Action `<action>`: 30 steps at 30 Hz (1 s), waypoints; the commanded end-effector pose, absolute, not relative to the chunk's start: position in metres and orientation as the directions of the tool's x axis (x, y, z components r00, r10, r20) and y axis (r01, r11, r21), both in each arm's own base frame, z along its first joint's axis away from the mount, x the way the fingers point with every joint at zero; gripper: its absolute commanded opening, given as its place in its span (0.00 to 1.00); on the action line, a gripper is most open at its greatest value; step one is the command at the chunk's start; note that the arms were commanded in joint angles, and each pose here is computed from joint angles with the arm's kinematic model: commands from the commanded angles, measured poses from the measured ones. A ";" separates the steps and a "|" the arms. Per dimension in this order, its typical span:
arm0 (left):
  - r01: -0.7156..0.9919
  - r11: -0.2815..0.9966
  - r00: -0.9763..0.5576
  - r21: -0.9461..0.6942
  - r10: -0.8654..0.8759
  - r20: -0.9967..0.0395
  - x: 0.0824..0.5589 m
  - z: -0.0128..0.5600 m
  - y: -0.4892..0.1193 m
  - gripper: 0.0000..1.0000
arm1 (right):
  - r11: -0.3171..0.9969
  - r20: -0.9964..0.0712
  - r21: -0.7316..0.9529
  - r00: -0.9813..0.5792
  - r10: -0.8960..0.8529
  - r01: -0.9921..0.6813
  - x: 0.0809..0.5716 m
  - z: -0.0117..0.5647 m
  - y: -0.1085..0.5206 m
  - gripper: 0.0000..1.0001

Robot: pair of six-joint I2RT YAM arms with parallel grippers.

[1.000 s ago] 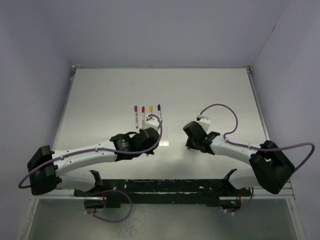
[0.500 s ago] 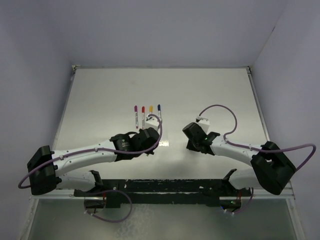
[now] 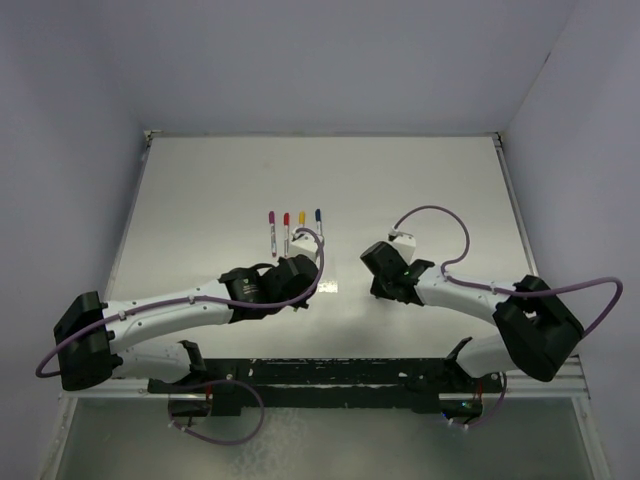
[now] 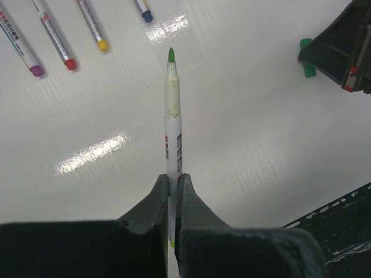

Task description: Insert the pens into the pen caps

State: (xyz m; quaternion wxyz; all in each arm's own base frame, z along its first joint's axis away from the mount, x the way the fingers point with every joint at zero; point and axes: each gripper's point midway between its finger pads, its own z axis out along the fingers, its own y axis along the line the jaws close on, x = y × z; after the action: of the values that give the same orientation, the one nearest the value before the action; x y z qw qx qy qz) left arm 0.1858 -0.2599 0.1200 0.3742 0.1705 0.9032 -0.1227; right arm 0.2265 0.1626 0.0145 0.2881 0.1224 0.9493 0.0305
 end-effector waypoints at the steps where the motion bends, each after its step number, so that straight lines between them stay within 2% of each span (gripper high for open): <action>1: 0.390 0.913 -0.633 -0.123 0.169 -0.755 0.192 0.133 -0.263 0.00 | 0.977 -0.448 0.004 -0.873 0.191 0.211 0.194 -0.011 0.139 0.00; 6: 0.395 0.910 -0.631 -0.127 0.169 -0.757 0.193 0.133 -0.265 0.00 | 0.982 -0.482 0.024 -0.858 0.175 0.187 0.199 0.001 0.141 0.00; 10: 0.419 0.897 -0.623 -0.139 0.173 -0.763 0.193 0.134 -0.273 0.00 | 0.985 -0.565 0.133 -0.807 0.169 0.114 0.221 0.034 0.162 0.00; 16: 0.463 0.869 -0.587 -0.175 0.152 -0.795 0.199 0.140 -0.292 0.00 | 0.971 -0.772 0.239 -0.611 0.176 -0.022 0.265 0.111 0.181 0.00; 20: 0.503 0.834 -0.546 -0.226 0.104 -0.831 0.203 0.150 -0.310 0.00 | 0.967 -0.871 0.239 -0.460 0.174 -0.086 0.280 0.160 0.177 0.00; 25: 0.581 0.754 -0.494 -0.305 0.029 -0.869 0.203 0.166 -0.336 0.00 | 0.938 -0.929 0.300 -0.276 0.247 -0.171 0.286 0.211 0.177 0.00; 30: 0.643 0.679 -0.459 -0.353 -0.027 -0.888 0.200 0.180 -0.356 0.00 | 0.892 -0.931 0.362 -0.150 0.332 -0.270 0.279 0.241 0.180 0.00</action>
State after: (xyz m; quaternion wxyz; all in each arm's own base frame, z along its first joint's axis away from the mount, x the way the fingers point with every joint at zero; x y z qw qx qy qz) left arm 0.1974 -0.3262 0.1443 0.4423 0.1915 0.8334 -0.2705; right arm 0.2756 0.1783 0.2062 0.5898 0.0258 0.7826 0.1975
